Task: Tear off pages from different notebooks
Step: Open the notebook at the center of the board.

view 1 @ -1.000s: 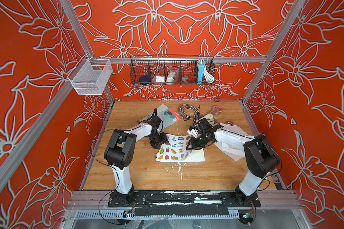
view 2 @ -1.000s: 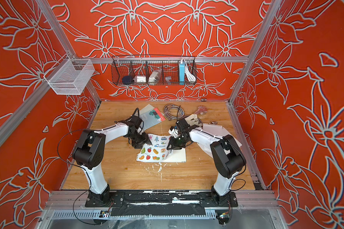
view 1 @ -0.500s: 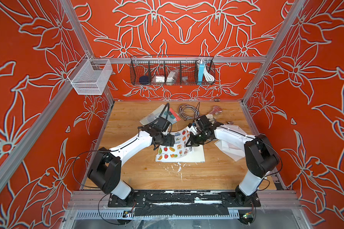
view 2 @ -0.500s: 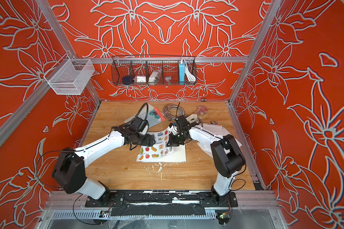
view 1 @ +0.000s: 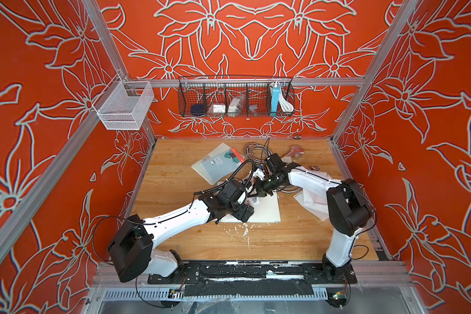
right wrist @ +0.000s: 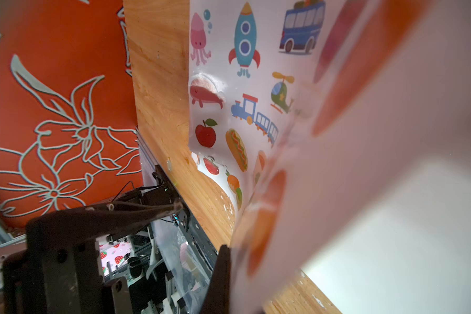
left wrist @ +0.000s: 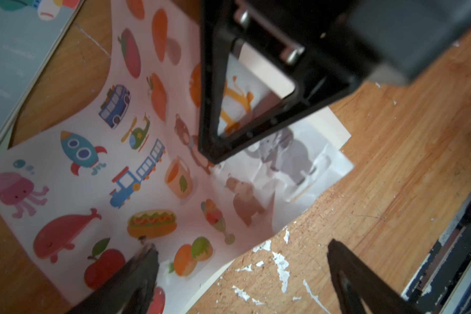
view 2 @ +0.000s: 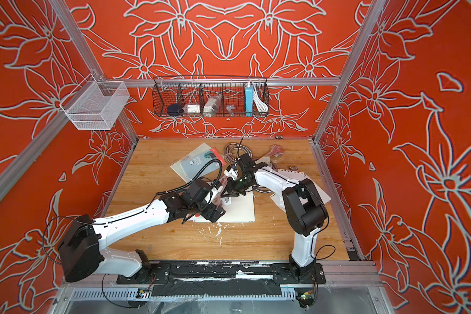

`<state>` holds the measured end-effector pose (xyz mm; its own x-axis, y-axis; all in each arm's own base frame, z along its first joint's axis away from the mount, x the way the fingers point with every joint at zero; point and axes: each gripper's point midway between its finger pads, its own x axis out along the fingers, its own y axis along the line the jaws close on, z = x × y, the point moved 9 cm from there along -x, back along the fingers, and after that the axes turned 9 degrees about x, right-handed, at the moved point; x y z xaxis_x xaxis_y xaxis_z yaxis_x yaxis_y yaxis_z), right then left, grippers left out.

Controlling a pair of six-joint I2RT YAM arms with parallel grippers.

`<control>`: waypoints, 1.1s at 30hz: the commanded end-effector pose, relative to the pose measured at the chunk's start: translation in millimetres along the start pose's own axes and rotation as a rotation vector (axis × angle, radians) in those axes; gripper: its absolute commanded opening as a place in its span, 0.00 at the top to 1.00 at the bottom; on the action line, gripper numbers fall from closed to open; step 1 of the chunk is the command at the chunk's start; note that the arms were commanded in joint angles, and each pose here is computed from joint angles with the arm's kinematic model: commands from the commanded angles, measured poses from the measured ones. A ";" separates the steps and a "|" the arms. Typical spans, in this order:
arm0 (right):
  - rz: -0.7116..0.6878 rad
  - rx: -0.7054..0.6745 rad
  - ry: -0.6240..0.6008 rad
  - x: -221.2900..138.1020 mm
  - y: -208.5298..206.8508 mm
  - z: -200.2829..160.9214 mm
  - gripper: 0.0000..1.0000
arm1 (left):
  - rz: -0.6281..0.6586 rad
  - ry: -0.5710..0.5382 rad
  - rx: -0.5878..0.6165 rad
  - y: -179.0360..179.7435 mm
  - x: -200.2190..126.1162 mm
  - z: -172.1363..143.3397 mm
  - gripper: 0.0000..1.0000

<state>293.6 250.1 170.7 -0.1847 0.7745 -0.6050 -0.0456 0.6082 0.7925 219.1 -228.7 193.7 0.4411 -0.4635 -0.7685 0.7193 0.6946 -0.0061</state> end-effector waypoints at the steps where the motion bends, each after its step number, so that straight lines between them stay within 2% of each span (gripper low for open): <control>1: 0.077 0.012 0.048 -1.4 13.6 -0.1 1.00 | 0.018 -0.055 0.065 -8.1 11.4 11.9 0.07; 5: 0.096 -0.002 0.051 -4.7 18.1 -2.7 1.00 | 0.108 -0.029 0.085 -10.5 23.7 14.4 0.09; 8: 0.096 -0.003 0.050 -6.0 17.9 -4.1 1.00 | 0.176 0.000 0.086 -6.2 32.5 12.9 0.18; 12: 0.097 -0.005 0.054 -6.9 17.9 -5.1 1.00 | 0.246 0.005 0.073 -1.1 38.7 12.5 0.35; 14: 0.099 -0.005 0.060 -6.6 17.5 -5.8 1.00 | 0.280 0.004 0.077 1.5 40.5 12.5 0.46; 18: 0.092 -0.008 0.057 -10.2 17.5 -6.3 1.00 | 0.285 0.011 0.079 1.9 43.1 11.4 0.80; 20: 0.081 -0.008 0.052 -13.2 16.7 -6.2 1.00 | 0.270 0.001 0.067 0.9 40.6 12.1 0.94; 21: 0.076 -0.009 0.051 -14.1 16.5 -6.4 0.99 | 0.265 -0.008 0.063 0.6 38.7 12.5 0.99; 22: 0.064 -0.011 0.045 -15.8 16.4 -6.4 0.93 | 0.264 -0.020 0.057 0.5 36.3 13.2 1.00; 23: 0.043 -0.011 0.044 -17.2 15.7 -7.0 0.83 | 0.264 -0.035 0.051 0.6 32.9 14.3 1.00; 25: -0.006 -0.026 0.026 -22.4 16.1 -7.6 0.57 | 0.264 -0.055 0.045 0.7 26.4 15.7 1.00; 26: -0.034 -0.041 0.005 -25.7 16.2 -8.1 0.49 | 0.266 -0.064 0.036 1.3 23.0 15.9 1.00; 29: -0.143 -0.090 -0.104 -41.1 18.1 -9.1 0.34 | 0.272 -0.085 0.011 2.3 12.7 14.9 1.00; 33: -0.243 -0.146 -0.324 -69.0 23.4 -15.3 0.28 | 0.297 -0.100 -0.052 8.5 -1.0 7.7 1.00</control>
<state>290.5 224.3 211.5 -0.0274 0.7076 -0.7061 -0.1450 0.6961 0.7032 232.2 -238.4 190.7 0.6561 -0.3018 -0.6917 0.5724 0.7963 0.1956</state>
